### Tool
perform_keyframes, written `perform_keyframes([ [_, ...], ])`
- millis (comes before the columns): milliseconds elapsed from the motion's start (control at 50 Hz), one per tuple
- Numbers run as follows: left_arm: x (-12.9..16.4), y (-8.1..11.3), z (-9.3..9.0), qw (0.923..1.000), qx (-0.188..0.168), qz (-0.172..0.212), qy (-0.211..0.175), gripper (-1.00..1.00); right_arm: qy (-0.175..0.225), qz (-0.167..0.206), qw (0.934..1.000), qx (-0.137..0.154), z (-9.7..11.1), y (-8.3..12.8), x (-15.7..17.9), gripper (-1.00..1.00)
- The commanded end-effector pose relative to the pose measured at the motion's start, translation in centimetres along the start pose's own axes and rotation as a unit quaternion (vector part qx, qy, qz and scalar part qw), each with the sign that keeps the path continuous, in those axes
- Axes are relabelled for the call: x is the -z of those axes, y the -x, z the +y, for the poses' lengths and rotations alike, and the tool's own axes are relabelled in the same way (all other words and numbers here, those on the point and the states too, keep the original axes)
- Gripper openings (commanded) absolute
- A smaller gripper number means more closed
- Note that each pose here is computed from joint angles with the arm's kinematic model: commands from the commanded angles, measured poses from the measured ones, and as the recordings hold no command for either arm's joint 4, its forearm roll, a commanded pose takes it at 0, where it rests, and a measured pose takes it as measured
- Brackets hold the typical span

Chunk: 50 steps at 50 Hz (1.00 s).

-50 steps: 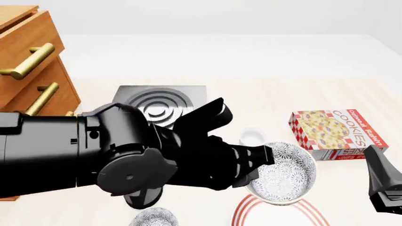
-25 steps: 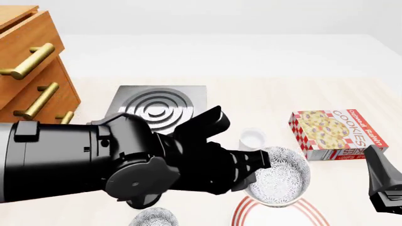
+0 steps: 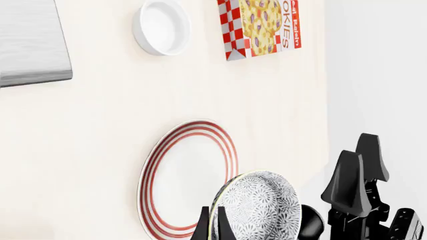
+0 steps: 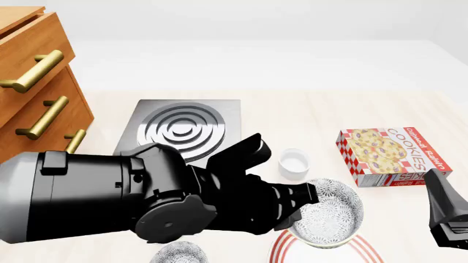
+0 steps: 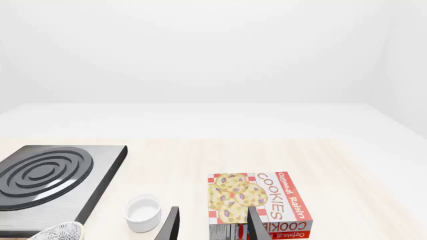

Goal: Pick the akita bowl on the wooden cabinet and place it on the plate.

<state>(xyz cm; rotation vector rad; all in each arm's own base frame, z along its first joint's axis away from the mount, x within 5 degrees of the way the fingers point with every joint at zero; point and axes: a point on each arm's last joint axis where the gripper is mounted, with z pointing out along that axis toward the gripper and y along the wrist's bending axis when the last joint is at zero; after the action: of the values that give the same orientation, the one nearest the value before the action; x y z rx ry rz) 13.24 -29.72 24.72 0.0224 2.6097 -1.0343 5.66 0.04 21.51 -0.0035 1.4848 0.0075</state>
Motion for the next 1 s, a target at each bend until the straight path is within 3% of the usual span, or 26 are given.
perform_keyframes([
  [20,-0.3,0.0,0.2,1.0000,0.008,-0.002,-0.003,-1.00,0.000,0.000,1.0000,0.000,0.0,0.0,0.0,1.00],
  [460,-1.3,-1.0,0.6,0.9997,0.021,0.006,-0.004,-1.00,0.000,0.000,1.0000,0.000,0.0,0.0,0.0,1.00],
  [1000,-1.9,0.5,1.8,0.9992,0.039,-0.011,0.007,-1.00,0.000,0.000,1.0000,0.000,0.0,0.0,0.0,1.00],
])
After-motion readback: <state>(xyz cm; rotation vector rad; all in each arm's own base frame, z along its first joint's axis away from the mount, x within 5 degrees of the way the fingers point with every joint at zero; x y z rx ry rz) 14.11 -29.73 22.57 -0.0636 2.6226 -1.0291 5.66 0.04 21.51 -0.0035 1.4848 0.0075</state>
